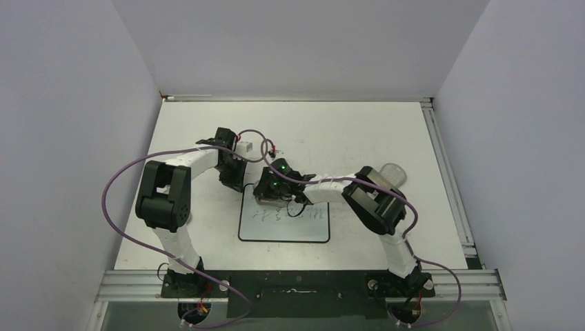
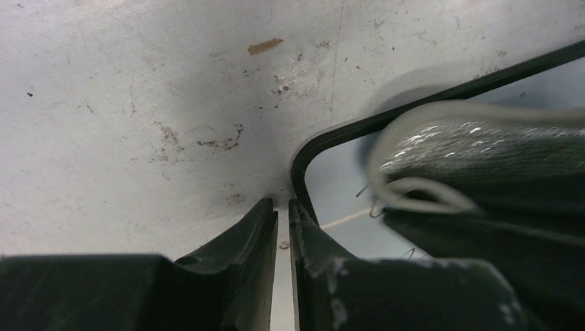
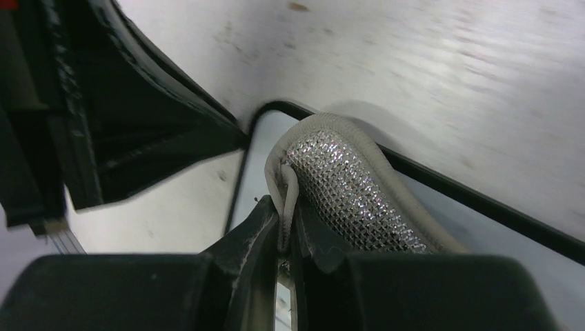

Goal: Erase the whiteboard

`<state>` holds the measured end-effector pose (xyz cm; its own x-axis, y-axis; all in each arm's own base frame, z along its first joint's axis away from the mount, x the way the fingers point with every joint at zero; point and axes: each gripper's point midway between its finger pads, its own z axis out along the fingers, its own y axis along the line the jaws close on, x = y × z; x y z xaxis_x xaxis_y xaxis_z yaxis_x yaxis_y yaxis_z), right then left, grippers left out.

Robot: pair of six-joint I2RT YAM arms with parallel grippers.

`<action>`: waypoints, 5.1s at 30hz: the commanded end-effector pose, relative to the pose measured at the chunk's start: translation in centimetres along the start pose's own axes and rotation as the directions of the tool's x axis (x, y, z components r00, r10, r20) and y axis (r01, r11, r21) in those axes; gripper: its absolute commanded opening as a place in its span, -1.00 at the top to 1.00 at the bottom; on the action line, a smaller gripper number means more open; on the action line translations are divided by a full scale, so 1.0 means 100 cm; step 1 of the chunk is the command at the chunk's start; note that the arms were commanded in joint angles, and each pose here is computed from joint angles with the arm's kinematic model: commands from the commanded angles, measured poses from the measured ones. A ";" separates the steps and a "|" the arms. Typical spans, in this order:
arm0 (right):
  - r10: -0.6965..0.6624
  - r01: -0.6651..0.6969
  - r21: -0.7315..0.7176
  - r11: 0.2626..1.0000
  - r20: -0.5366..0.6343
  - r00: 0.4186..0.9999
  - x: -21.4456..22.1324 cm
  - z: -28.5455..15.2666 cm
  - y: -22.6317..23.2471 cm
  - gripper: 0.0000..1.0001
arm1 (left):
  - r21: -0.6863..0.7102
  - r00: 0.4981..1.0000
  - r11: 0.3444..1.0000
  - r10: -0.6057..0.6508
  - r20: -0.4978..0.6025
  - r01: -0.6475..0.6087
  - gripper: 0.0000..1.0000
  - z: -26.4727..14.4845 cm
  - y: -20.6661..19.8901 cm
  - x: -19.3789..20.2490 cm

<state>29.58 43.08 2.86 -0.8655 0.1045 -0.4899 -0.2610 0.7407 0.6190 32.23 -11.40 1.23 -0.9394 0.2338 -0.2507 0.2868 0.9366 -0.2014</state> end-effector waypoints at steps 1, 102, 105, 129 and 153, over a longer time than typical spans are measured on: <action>-0.014 0.014 -0.010 1.000 -0.011 1.000 0.017 0.039 0.026 0.89 | 0.039 0.998 0.999 -0.010 -0.060 0.013 0.74 0.020 -0.005 0.013; -0.029 0.038 0.148 0.988 -0.061 0.998 0.104 -0.098 -0.061 0.89 | 0.024 0.987 0.997 0.073 -0.145 -0.070 0.86 0.023 -0.017 0.034; -0.098 0.106 0.086 0.991 -0.083 0.992 0.099 -0.052 -0.018 0.89 | 0.030 0.987 0.998 0.061 -0.149 -0.057 0.87 0.024 -0.018 0.034; -0.026 0.022 0.113 0.993 0.031 0.999 0.058 -0.025 -0.018 0.89 | 0.063 0.988 0.997 0.051 -0.145 -0.042 0.95 0.023 -0.024 0.035; 0.155 -0.242 0.438 0.866 0.226 0.962 0.084 -0.200 -0.178 0.89 | 0.066 0.992 0.997 0.045 -0.115 -0.037 1.00 0.016 -0.019 0.031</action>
<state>21.53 23.56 2.20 -0.7766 0.3659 -0.5129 0.0629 0.8550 0.5147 29.48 -14.05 1.28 -0.9495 0.2649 -0.1680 0.3059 0.9005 -0.3090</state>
